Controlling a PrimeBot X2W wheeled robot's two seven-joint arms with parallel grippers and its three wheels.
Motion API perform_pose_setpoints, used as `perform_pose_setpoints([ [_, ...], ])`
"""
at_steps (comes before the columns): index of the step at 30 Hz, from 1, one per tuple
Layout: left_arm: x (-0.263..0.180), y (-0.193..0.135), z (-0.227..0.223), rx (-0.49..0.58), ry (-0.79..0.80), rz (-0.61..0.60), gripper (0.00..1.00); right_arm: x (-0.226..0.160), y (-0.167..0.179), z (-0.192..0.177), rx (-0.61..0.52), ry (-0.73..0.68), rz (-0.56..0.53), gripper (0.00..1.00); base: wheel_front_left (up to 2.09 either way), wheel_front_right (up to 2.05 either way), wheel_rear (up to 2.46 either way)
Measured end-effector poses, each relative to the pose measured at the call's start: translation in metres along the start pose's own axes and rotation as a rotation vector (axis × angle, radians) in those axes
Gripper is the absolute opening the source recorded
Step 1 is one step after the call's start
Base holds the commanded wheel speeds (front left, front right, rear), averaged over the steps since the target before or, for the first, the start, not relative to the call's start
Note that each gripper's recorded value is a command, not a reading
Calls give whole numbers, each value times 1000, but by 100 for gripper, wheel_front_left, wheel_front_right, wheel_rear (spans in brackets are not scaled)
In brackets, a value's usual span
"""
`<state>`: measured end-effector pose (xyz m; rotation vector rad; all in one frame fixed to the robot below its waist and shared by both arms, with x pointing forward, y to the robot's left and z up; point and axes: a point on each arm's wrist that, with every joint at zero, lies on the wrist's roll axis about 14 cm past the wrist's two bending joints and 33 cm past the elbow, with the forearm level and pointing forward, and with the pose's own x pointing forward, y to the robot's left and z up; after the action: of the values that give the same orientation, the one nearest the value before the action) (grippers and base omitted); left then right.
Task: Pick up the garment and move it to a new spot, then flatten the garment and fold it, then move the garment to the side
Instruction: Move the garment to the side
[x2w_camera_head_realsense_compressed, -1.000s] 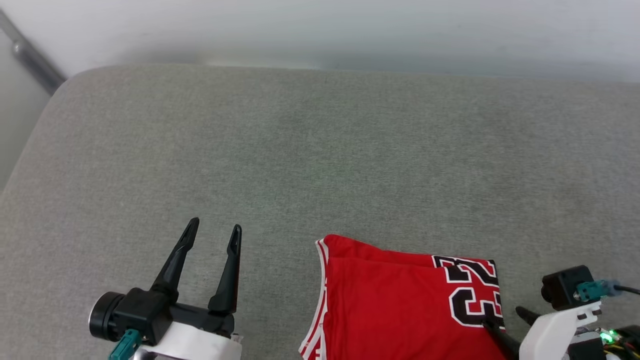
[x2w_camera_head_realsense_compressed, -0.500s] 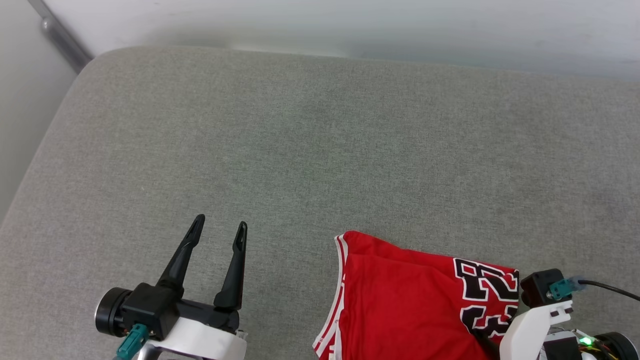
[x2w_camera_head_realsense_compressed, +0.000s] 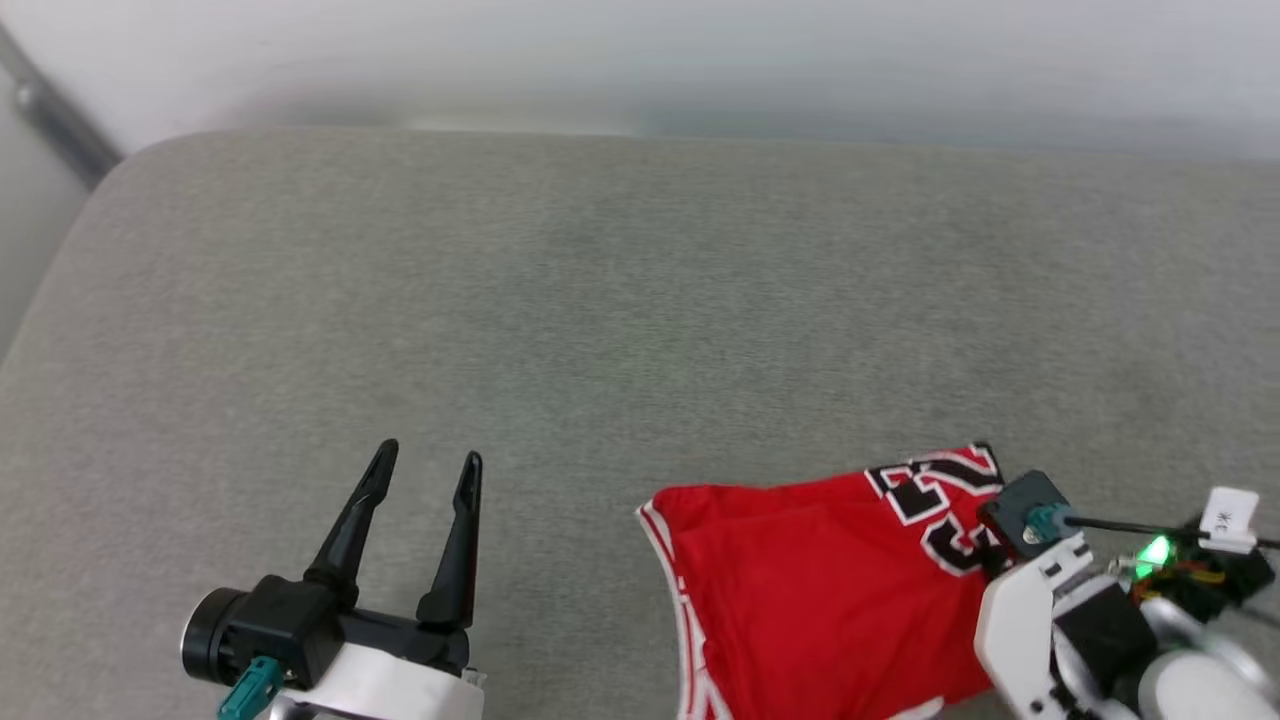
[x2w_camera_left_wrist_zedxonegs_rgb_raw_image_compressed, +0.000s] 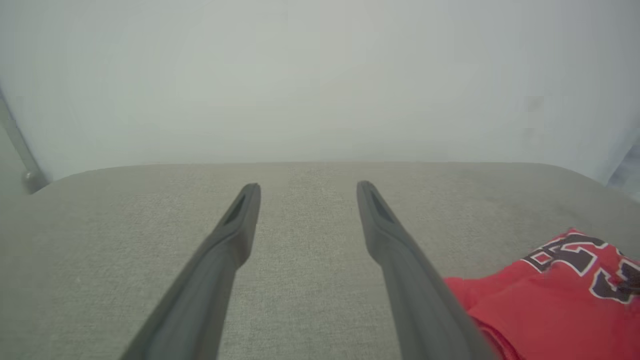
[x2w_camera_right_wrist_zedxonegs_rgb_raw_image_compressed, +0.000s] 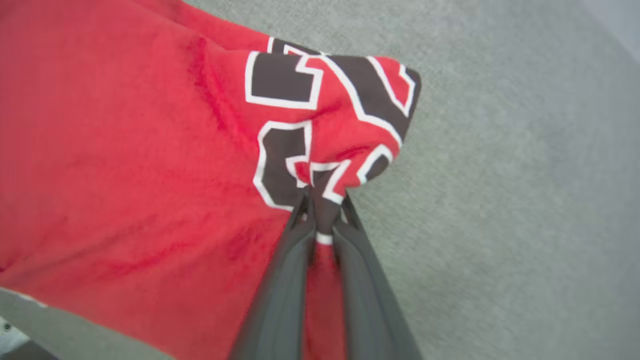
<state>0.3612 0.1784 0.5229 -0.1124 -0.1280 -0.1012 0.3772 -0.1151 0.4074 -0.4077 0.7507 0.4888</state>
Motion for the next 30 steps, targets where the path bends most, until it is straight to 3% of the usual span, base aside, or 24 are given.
perform_pose_setpoints([
  [5,22,-31,-2,-32,-15,-108,100,-19,-49,13,-241,-13,-135,0,0,0,0],
  [9,45,-68,-8,-69,-17,-233,100,-37,-91,0,-377,46,-231,0,0,0,0],
  [19,93,-151,-46,-160,18,-512,100,-73,-199,-49,-388,212,-438,0,0,0,0],
  [30,123,-183,-99,-232,64,-642,100,-94,-291,-118,-276,363,-622,0,0,0,0],
])
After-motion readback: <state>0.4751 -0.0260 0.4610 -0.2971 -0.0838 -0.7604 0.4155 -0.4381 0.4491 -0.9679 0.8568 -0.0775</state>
